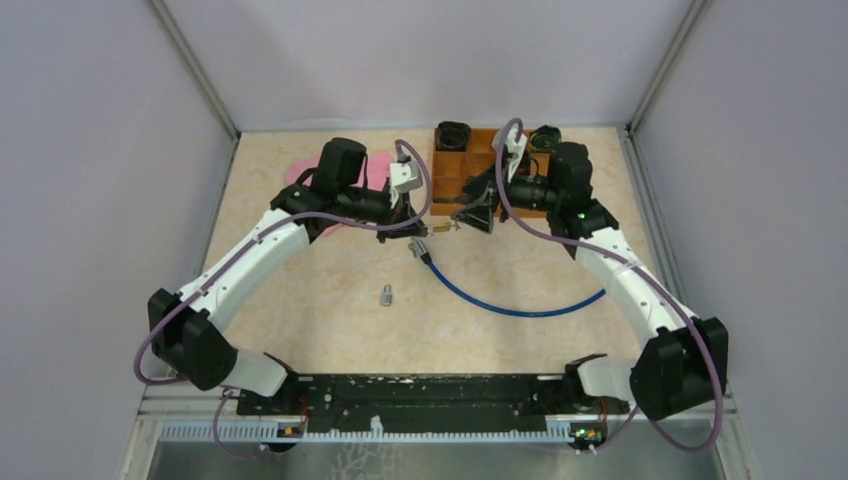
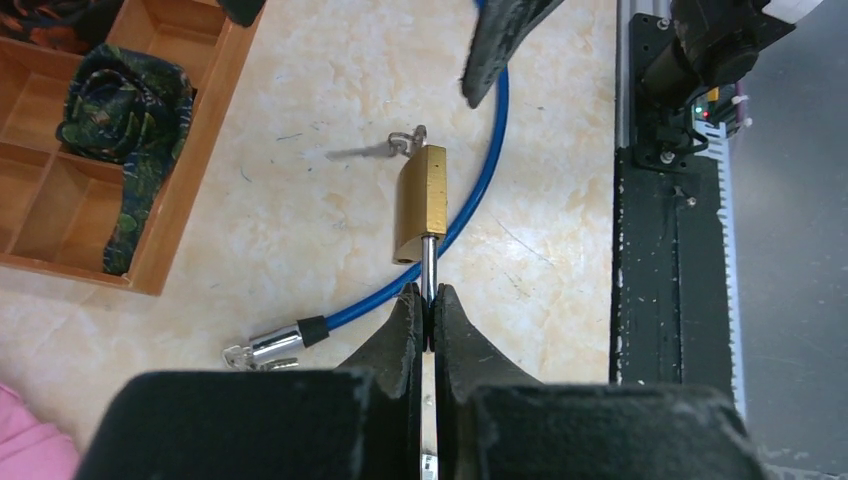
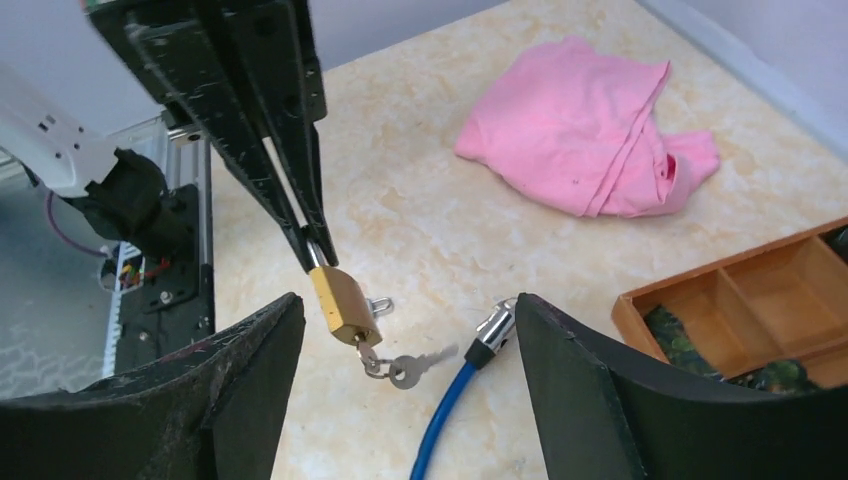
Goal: Lock with the key
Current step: Lock the lock.
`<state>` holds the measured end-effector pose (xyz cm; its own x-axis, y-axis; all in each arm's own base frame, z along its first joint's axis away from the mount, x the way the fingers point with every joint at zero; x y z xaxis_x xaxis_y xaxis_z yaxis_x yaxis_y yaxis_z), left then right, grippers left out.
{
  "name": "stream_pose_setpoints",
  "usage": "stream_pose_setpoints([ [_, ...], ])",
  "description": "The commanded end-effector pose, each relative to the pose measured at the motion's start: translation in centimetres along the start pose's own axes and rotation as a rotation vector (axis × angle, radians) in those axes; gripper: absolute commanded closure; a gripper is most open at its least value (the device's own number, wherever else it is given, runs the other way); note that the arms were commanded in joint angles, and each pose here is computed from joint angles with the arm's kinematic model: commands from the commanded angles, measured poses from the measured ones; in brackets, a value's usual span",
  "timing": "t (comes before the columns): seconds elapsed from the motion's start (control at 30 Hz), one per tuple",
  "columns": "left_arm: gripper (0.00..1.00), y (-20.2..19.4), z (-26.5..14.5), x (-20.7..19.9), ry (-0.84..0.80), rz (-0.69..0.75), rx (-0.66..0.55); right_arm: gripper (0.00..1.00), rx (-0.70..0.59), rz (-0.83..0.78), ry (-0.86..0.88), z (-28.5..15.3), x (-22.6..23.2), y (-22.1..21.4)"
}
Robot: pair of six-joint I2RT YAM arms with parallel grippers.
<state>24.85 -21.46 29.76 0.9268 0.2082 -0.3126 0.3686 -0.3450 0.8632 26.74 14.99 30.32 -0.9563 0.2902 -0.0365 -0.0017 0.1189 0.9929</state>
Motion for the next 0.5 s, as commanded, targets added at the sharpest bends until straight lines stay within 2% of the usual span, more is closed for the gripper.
stream_pose_setpoints([
  [0.0, 1.00, 0.5, -0.4, -1.2, -0.053, -0.079, -0.006, 0.24, -0.007, -0.179, 0.067, -0.8, 0.8, 1.5],
  [0.23, 1.00, 0.8, -0.5, -1.7, -0.086, -0.081, -0.028, 0.27, 0.005, -0.171, 0.184, 0.8, 2.7, -0.8],
  [0.47, 1.00, 0.6, -0.1, -1.6, -0.104, -0.097, -0.020, 0.36, 0.020, -0.162, 0.252, 1.8, 3.6, -1.8],
])
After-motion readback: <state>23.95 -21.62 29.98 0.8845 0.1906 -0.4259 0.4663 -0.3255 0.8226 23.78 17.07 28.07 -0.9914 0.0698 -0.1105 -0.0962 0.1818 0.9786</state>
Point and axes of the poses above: each gripper's point midway between its finger pads, its own z axis out along the fingers, its own x axis along the line the jaws close on, y = z × x, the point moved 10 cm from there along -z, back along the fingers, and after that the axes turned 14 degrees about -z, right-handed, at the moved point
